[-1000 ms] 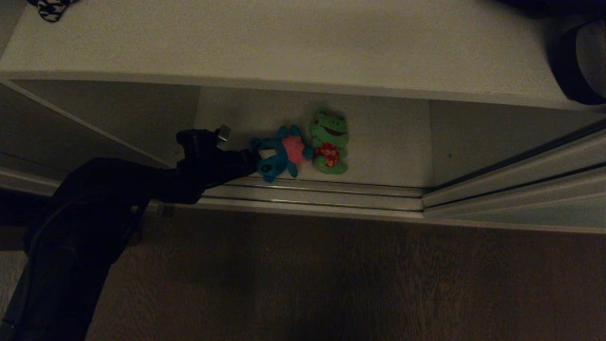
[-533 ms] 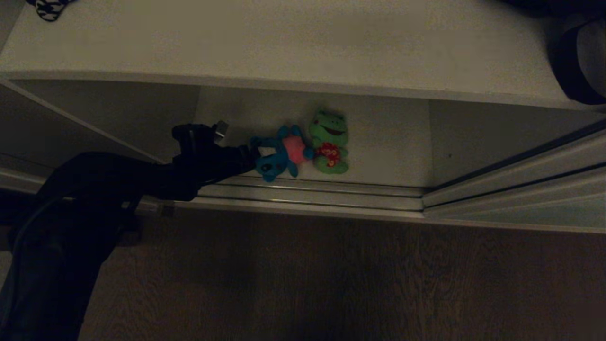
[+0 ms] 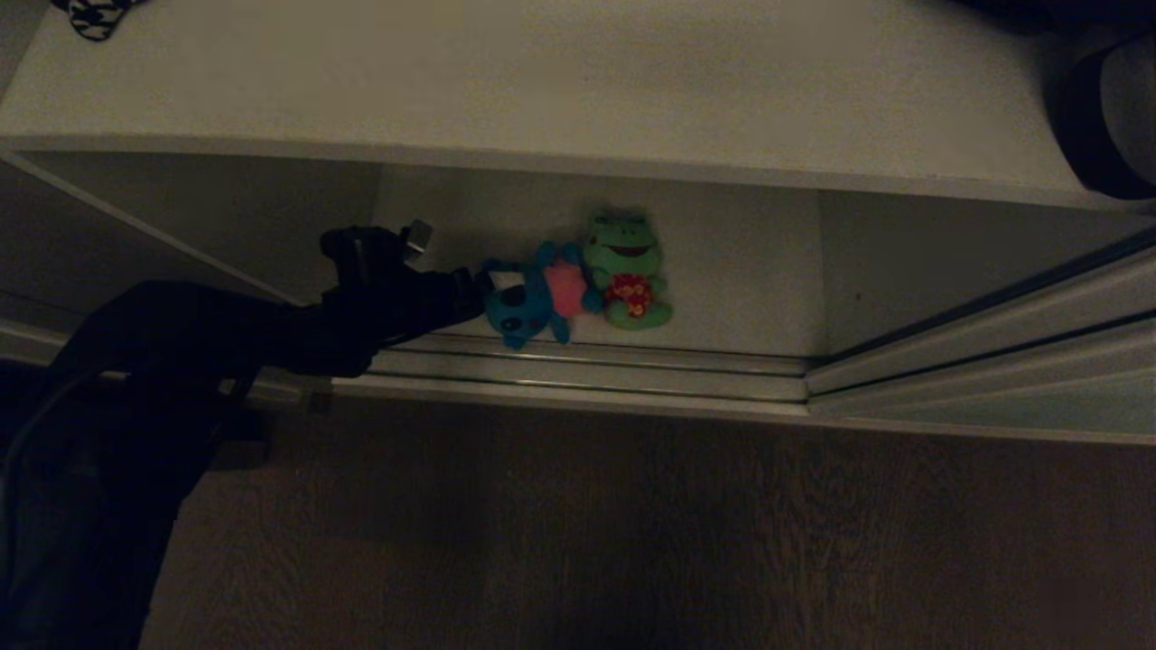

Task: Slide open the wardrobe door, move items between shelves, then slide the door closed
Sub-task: Place the blue doll on the higher shelf

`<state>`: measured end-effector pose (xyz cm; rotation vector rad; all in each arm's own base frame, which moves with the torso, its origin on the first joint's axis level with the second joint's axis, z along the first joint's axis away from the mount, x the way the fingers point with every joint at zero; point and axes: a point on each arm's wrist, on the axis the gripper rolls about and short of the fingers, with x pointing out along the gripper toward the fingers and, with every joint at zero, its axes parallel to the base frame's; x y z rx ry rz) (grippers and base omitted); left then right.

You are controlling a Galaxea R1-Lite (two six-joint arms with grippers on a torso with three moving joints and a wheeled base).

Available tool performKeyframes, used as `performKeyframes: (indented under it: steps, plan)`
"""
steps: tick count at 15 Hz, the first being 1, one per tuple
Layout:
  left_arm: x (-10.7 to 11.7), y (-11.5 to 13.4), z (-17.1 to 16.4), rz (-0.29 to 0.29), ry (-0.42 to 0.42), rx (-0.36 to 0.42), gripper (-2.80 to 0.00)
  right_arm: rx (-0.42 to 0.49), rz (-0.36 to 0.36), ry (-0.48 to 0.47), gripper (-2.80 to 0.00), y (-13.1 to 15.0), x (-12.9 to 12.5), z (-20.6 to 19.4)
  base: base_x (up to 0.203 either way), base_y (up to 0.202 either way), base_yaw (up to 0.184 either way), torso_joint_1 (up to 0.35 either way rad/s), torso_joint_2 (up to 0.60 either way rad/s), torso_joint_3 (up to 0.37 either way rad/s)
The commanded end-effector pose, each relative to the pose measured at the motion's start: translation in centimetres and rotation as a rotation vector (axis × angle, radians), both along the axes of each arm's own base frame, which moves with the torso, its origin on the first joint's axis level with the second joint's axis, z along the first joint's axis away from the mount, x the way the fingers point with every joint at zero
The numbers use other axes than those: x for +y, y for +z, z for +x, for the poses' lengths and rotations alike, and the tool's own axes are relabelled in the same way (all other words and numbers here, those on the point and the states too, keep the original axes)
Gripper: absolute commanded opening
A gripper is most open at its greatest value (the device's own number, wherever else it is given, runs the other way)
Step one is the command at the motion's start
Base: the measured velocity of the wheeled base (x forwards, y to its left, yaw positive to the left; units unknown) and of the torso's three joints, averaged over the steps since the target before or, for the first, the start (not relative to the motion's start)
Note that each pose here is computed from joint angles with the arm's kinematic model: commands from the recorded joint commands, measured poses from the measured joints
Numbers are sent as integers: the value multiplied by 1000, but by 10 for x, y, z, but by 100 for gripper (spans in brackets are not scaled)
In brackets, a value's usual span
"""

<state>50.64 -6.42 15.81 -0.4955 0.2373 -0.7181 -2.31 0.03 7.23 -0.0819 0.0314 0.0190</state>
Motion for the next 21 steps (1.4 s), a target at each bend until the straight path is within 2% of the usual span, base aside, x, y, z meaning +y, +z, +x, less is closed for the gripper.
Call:
performKeyframes:
  steps: [1,6,7,16,18,20,21]
  plan:
    - [-1,-7,7,-2,6,-5,0,-1,-1,1,-280,0,0,0,0,0,0,0,0,0]
    - [-3,-16,15,1,35,-6,0,0,-1,1,-280,0,0,0,0,0,0,0,0,0]
    - [-4,-16,15,1,33,-4,-280,-1,-1,1,-280,0,0,0,0,0,0,0,0,0]
    - [-17,-14,14,-9,0,-2,-280,0,-1,1,-280,0,0,0,0,0,0,0,0,0]
    - [-17,-6,10,-11,-1,-9,-280,-1,-1,1,-280,0,0,0,0,0,0,0,0,0]
    - [-14,19,-4,-14,3,-33,-280,0,-1,1,-280,0,0,0,0,0,0,0,0,0]
    - [-13,24,-12,-11,4,-19,-280,0,-1,1,-280,0,0,0,0,0,0,0,0,0]
